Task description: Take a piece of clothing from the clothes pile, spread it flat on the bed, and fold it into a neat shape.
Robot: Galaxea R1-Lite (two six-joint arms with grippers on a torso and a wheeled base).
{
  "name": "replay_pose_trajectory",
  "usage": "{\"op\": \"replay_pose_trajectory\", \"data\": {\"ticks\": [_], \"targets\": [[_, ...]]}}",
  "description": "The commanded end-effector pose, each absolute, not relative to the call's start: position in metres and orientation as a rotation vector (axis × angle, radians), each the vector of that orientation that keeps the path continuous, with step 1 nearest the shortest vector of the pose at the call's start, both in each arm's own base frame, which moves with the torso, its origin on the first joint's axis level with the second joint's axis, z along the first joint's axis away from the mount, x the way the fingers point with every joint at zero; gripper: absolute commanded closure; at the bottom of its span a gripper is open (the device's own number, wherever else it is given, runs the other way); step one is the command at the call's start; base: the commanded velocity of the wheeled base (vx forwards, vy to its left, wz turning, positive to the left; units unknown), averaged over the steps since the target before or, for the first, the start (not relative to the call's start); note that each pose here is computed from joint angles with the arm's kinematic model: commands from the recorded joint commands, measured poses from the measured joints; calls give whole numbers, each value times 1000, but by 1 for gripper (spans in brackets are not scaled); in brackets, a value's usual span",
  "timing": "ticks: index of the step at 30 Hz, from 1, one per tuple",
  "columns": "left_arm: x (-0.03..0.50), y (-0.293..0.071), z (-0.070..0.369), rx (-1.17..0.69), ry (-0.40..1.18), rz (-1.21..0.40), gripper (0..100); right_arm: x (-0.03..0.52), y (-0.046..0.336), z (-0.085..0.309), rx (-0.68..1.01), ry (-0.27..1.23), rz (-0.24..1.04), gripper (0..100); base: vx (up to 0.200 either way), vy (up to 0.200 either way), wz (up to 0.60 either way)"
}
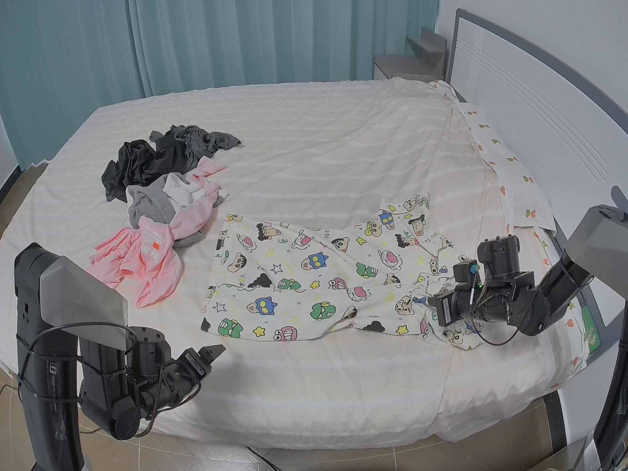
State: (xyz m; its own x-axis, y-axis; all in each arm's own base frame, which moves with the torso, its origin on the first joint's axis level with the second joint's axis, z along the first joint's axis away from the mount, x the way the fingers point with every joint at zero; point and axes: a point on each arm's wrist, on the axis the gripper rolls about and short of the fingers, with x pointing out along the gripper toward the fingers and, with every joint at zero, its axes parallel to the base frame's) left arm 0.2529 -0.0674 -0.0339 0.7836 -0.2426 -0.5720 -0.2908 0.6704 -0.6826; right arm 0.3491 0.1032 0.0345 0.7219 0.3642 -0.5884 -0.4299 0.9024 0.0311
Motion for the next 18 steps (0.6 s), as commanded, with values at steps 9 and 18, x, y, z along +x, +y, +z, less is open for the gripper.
{"op": "replay_pose_trajectory", "data": {"ticks": [9, 18], "targets": [[254, -69, -33, -852, 670, 31, 0, 311, 111, 11, -128, 715, 488, 0, 0, 0, 0], [254, -69, -33, -852, 670, 31, 0, 289, 125, 11, -59, 636, 521, 0, 0, 0, 0]]}}
